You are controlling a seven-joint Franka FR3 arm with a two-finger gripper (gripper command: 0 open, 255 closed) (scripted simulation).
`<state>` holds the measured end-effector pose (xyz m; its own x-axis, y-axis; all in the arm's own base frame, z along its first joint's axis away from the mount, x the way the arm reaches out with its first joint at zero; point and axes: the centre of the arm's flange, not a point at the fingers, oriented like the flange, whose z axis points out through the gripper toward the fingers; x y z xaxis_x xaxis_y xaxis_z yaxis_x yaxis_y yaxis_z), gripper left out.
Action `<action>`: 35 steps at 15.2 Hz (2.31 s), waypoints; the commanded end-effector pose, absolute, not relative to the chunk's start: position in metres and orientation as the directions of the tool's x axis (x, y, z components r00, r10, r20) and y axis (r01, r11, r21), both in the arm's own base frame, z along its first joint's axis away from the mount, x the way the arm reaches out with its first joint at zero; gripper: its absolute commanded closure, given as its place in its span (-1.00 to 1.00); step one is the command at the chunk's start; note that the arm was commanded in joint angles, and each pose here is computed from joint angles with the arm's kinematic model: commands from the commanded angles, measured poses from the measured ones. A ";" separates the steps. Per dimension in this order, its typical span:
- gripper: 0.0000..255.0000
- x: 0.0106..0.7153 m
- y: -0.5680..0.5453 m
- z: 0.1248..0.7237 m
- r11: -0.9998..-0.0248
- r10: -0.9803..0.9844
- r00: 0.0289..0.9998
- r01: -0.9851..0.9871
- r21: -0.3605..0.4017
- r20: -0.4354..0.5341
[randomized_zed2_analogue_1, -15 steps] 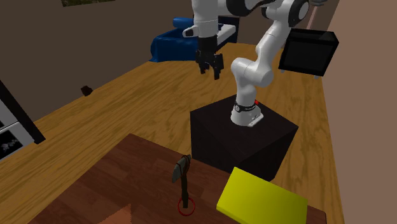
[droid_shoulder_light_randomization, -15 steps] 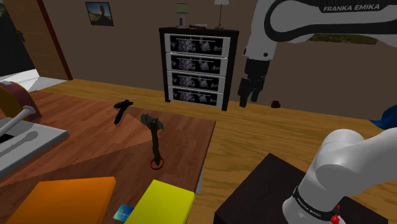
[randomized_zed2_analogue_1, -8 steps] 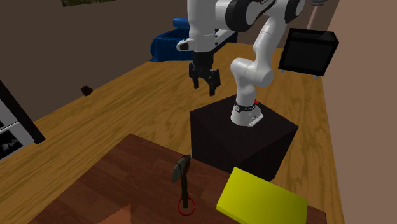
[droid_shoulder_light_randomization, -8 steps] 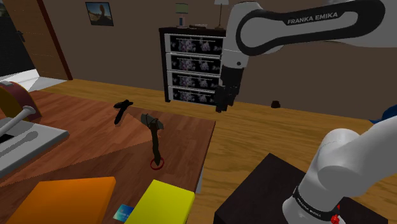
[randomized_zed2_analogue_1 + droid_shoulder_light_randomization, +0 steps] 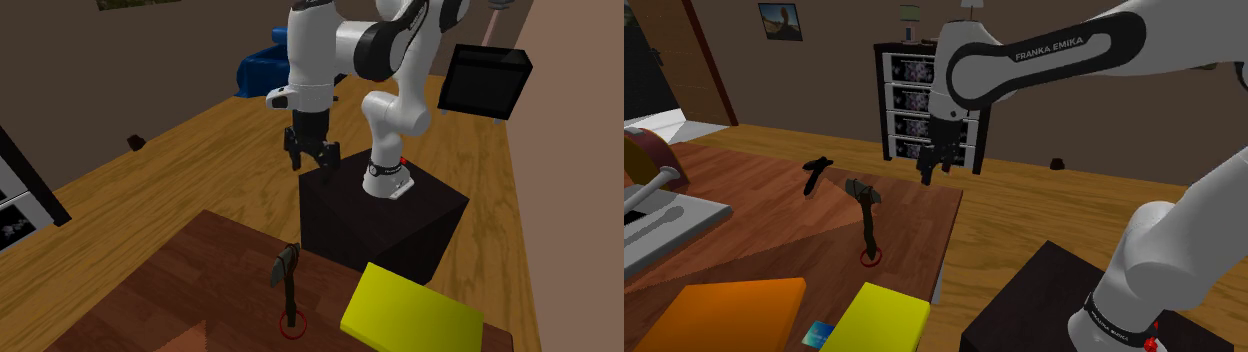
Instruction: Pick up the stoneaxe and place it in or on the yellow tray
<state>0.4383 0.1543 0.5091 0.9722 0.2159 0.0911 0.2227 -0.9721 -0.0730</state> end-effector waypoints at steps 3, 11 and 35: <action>-1.00 0.473 0.192 0.496 -0.962 0.257 0.958 0.266 -0.059 0.126; -1.00 0.530 0.271 0.473 -0.937 0.337 0.922 0.348 -0.026 0.190; 1.00 0.538 0.276 0.433 -0.937 0.339 0.921 0.350 -0.025 0.192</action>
